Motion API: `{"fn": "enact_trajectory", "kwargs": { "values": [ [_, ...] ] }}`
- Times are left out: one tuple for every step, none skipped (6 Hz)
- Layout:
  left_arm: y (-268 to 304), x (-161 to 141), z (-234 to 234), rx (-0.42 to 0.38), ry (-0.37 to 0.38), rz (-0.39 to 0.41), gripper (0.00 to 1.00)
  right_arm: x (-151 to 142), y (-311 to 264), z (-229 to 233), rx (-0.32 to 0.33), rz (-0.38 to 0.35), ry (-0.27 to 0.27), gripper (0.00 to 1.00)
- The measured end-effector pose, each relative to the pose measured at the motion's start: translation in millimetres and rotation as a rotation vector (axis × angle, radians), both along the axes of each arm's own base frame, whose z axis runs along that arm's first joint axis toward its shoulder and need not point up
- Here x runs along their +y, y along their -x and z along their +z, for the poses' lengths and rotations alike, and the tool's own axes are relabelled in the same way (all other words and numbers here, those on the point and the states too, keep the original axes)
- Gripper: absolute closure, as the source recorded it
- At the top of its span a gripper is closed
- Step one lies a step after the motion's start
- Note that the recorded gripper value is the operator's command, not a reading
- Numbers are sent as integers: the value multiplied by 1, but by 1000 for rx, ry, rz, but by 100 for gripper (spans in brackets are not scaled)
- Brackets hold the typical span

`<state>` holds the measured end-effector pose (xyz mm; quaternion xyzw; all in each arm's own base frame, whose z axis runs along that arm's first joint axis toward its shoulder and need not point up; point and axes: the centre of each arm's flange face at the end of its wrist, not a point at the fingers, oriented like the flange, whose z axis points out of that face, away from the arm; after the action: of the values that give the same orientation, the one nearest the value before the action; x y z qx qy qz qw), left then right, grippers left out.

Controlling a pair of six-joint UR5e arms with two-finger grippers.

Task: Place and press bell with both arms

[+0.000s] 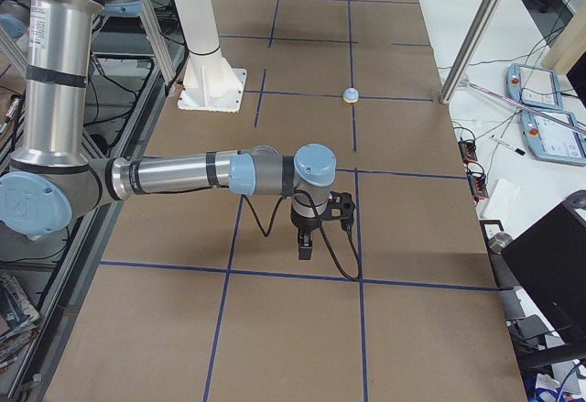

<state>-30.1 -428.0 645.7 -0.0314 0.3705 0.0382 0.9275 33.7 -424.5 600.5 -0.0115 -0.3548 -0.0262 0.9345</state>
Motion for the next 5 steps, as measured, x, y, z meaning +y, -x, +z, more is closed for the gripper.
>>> {"fn": "enact_trajectory", "kwargs": {
  "values": [
    [1,5,2,-2,5,0,0,0,0,-1,-1,0,-1,0],
    [1,10,2,-4,7,1,0,0,0,-1,-3,0,-3,0],
    [1,12,3,-4,8,2,0,-1,0,-2,-3,0,-4,0],
    [1,12,2,-4,7,2,0,-1,0,-2,-3,0,-4,0],
    [1,12,2,-4,6,2,0,-1,0,-1,-3,0,-3,0]
  ]
}}
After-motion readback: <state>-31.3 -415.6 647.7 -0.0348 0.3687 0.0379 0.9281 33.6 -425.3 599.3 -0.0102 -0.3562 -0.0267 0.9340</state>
